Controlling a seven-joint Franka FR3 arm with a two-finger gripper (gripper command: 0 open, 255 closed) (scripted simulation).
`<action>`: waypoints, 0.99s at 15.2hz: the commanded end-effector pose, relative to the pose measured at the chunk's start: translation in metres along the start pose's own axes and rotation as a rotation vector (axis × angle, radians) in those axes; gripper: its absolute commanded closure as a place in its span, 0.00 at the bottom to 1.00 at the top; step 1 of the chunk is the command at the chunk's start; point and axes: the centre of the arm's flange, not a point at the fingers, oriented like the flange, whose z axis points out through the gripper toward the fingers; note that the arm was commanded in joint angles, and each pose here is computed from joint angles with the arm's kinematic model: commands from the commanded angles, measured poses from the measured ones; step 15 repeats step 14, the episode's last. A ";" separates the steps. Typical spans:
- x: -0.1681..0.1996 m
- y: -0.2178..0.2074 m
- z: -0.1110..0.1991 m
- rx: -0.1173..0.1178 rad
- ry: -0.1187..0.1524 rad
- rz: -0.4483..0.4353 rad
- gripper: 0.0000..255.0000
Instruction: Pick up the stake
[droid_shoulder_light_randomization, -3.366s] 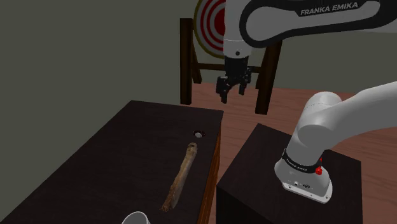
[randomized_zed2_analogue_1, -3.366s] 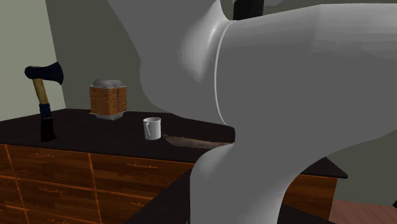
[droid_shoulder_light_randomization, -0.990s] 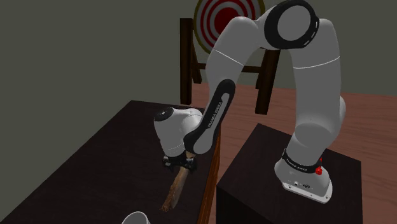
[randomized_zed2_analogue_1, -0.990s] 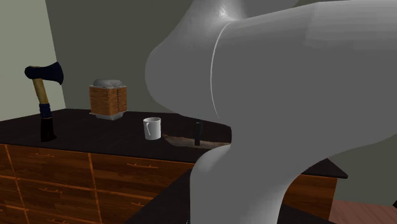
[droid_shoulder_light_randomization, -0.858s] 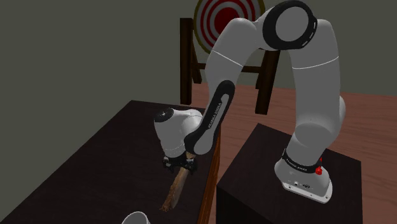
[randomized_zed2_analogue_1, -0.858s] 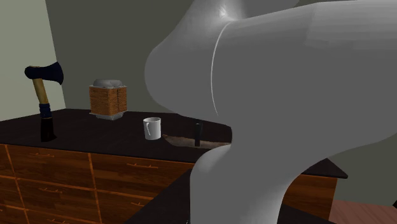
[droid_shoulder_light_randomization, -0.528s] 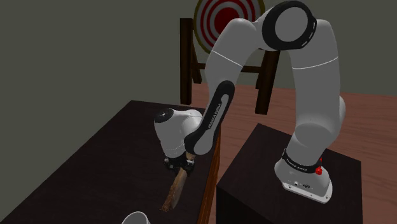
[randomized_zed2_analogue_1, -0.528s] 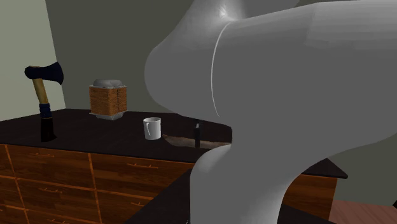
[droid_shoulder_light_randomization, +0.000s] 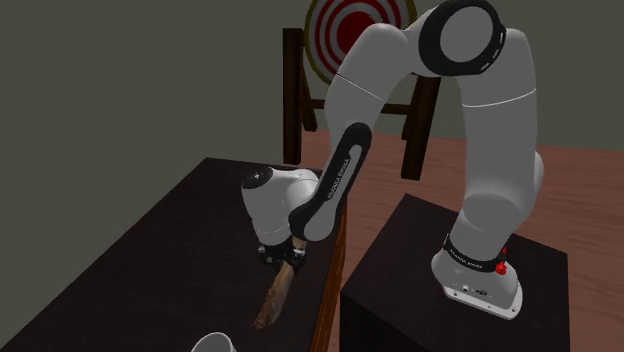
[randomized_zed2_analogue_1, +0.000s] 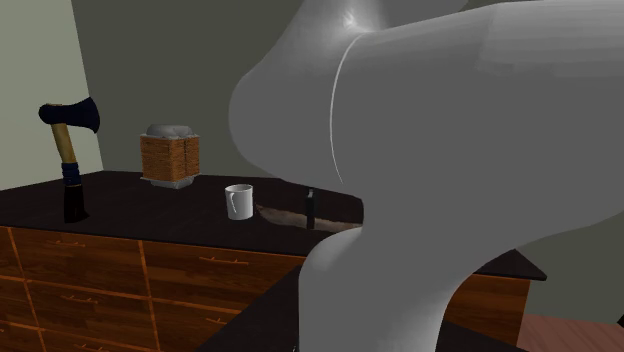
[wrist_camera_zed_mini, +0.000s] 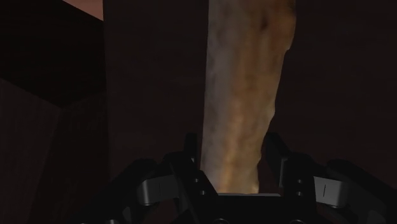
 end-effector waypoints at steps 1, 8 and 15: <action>0.000 -0.001 -0.010 0.000 0.000 0.000 1.00; -0.001 0.002 -0.047 0.000 0.000 0.000 1.00; -0.001 0.003 -0.069 0.000 0.000 0.000 1.00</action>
